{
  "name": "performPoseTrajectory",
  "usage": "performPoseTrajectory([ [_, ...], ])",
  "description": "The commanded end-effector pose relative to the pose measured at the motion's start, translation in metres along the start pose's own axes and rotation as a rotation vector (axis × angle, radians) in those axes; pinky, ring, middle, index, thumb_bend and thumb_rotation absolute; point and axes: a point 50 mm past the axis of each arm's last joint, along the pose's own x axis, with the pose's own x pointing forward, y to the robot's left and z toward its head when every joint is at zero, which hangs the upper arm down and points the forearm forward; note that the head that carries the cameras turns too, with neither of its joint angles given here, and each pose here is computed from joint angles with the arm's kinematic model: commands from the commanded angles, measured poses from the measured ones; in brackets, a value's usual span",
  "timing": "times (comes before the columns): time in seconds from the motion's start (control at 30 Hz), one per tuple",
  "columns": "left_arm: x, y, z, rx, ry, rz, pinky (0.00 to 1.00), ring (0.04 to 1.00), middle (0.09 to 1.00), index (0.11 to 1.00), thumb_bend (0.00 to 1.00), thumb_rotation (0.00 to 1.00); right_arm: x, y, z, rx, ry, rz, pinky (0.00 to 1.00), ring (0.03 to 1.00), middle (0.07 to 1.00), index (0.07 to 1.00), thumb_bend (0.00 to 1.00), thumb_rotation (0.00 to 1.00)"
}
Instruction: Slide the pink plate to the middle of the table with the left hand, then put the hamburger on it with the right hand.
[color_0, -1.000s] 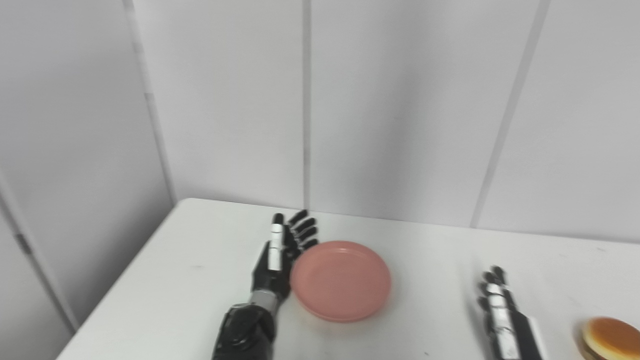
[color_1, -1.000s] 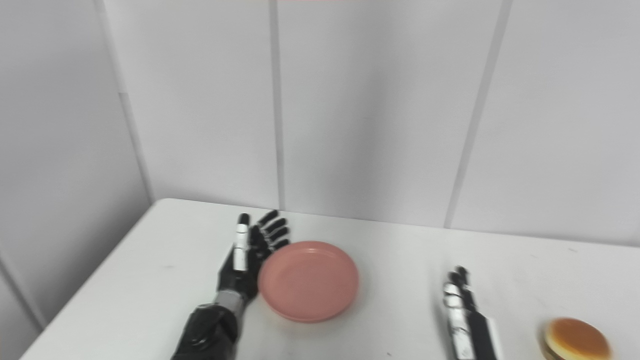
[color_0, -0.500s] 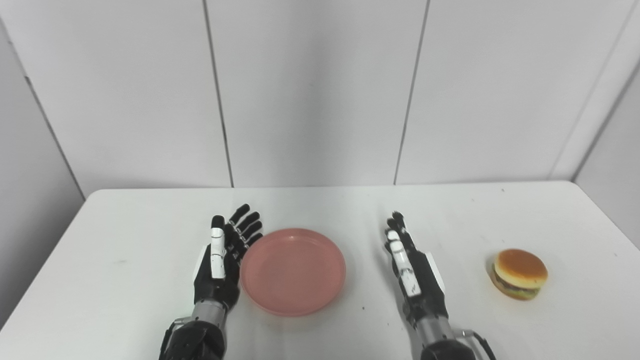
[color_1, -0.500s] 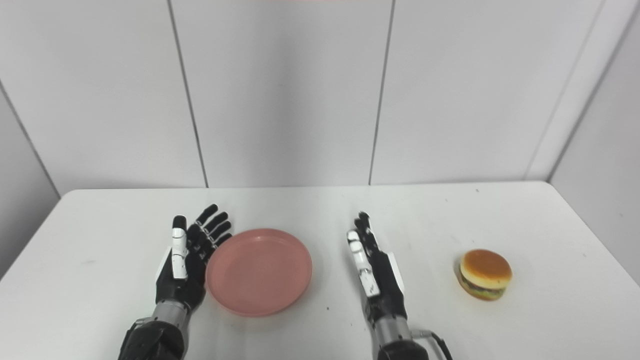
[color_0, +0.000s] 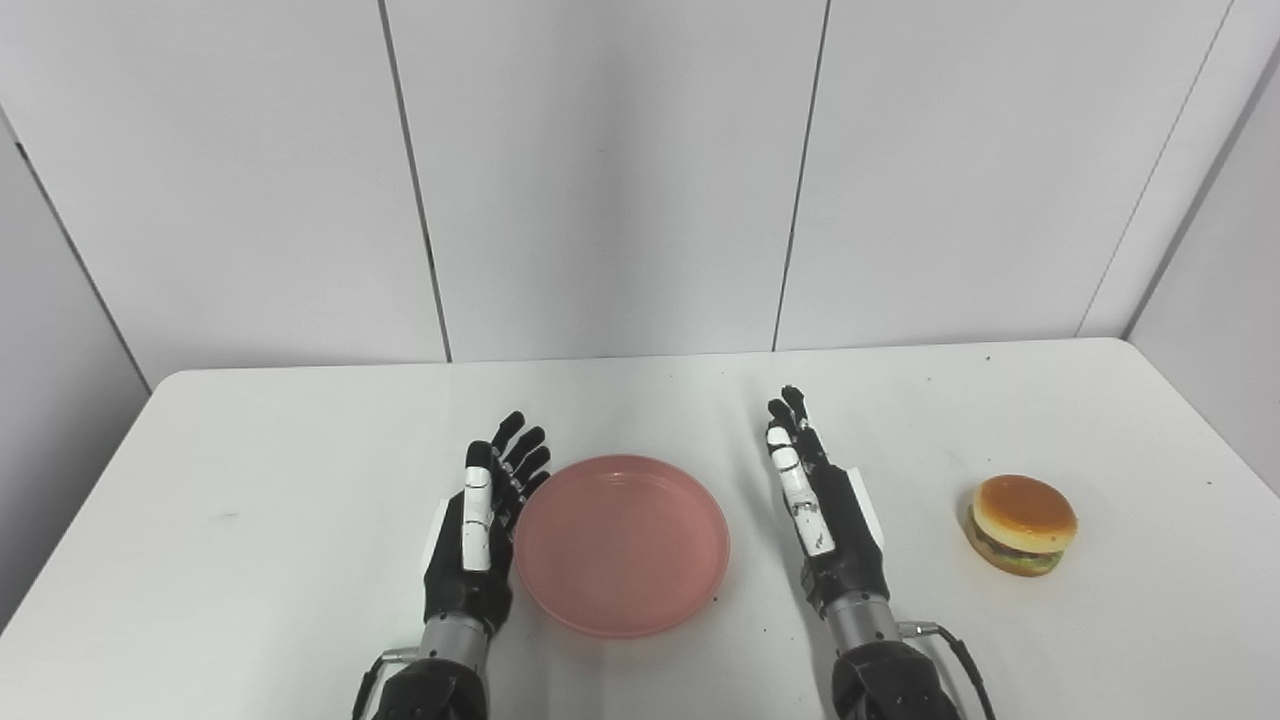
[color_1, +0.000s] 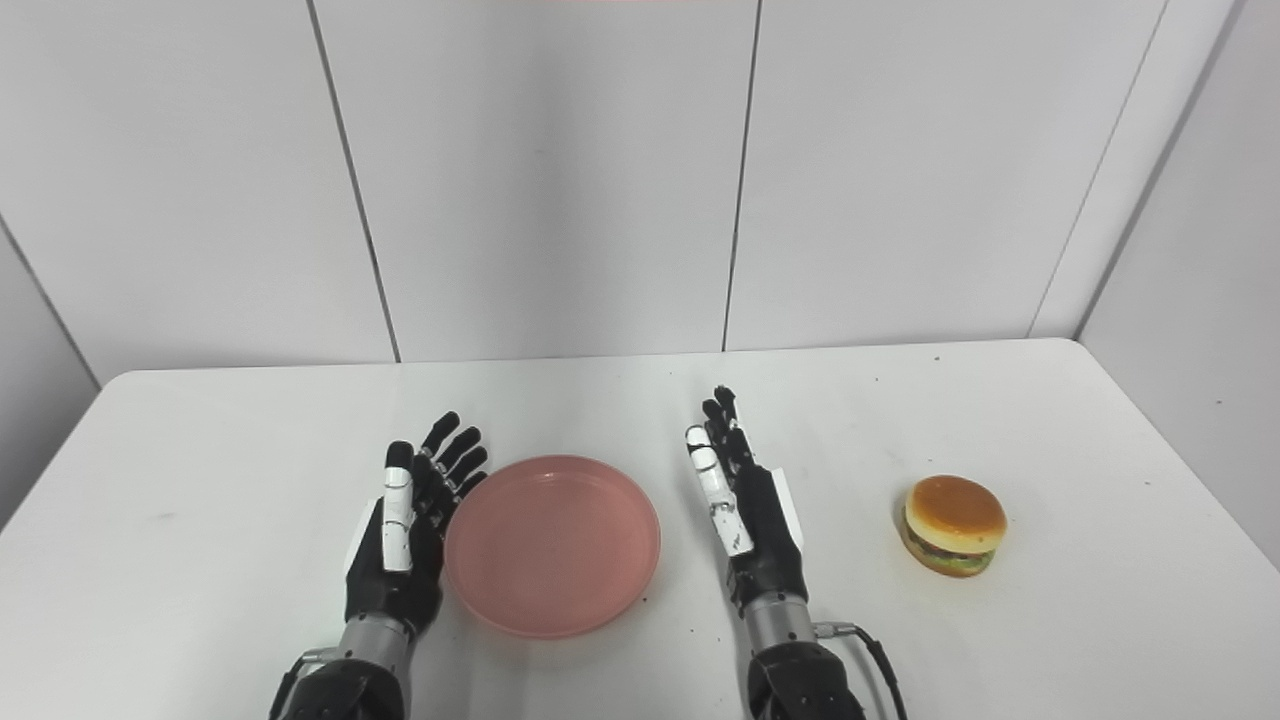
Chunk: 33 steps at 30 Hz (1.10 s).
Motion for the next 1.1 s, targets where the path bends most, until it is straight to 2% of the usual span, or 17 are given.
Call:
performPoseTrajectory([
  [0.0,-0.014,-0.002,-0.027,0.012,0.060,0.025,0.95,0.947,0.947,0.933,0.75,1.00,0.019,-0.012,0.023,-0.060,-0.151,0.028,1.00,0.982,0.959,0.983,0.63,0.81],
  [0.2,-0.014,-0.010,-0.039,0.107,0.044,0.038,1.00,0.992,0.996,0.989,0.74,1.00,0.034,-0.074,0.037,-0.323,-0.198,0.072,0.94,0.919,0.916,0.936,0.71,0.75],
  [0.27,-0.012,-0.012,-0.042,0.117,0.041,0.045,1.00,0.999,1.000,0.998,0.74,1.00,0.037,-0.092,0.044,-0.416,-0.222,0.070,0.87,0.888,0.896,0.921,0.72,0.74],
  [0.4,-0.008,-0.020,-0.043,0.154,0.019,0.061,1.00,1.000,1.000,1.000,0.70,1.00,0.036,-0.120,0.057,-0.556,-0.236,0.078,0.84,0.884,0.900,0.918,0.67,0.72],
  [0.47,-0.007,-0.022,-0.044,0.175,0.018,0.066,1.00,1.000,1.000,1.000,0.69,1.00,0.035,-0.132,0.066,-0.637,-0.239,0.080,0.84,0.880,0.888,0.912,0.66,0.65],
  [0.53,-0.005,-0.022,-0.045,0.183,0.021,0.067,1.00,1.000,1.000,1.000,0.69,1.00,0.035,-0.143,0.072,-0.716,-0.228,0.075,0.83,0.876,0.883,0.906,0.66,0.62],
  [0.63,-0.004,-0.023,-0.046,0.173,0.026,0.073,1.00,1.000,1.000,1.000,0.67,1.00,0.033,-0.158,0.080,-0.828,-0.190,0.060,0.86,0.891,0.880,0.901,0.69,0.55],
  [0.77,-0.005,-0.022,-0.047,0.161,0.046,0.080,1.00,1.000,1.000,1.000,0.67,1.00,0.033,-0.171,0.087,-0.894,-0.164,0.051,0.82,0.890,0.879,0.892,0.74,0.46],
  [0.93,-0.008,-0.010,-0.046,0.152,0.073,0.074,1.00,1.000,1.000,1.000,0.69,1.00,0.032,-0.176,0.101,-1.046,-0.118,0.025,0.78,0.863,0.864,0.865,0.83,0.45],
  [1.07,-0.014,-0.001,-0.043,0.127,0.089,0.087,1.00,1.000,1.000,1.000,0.68,1.00,0.027,-0.174,0.111,-1.115,-0.083,0.028,0.78,0.888,0.884,0.866,0.87,0.43],
])
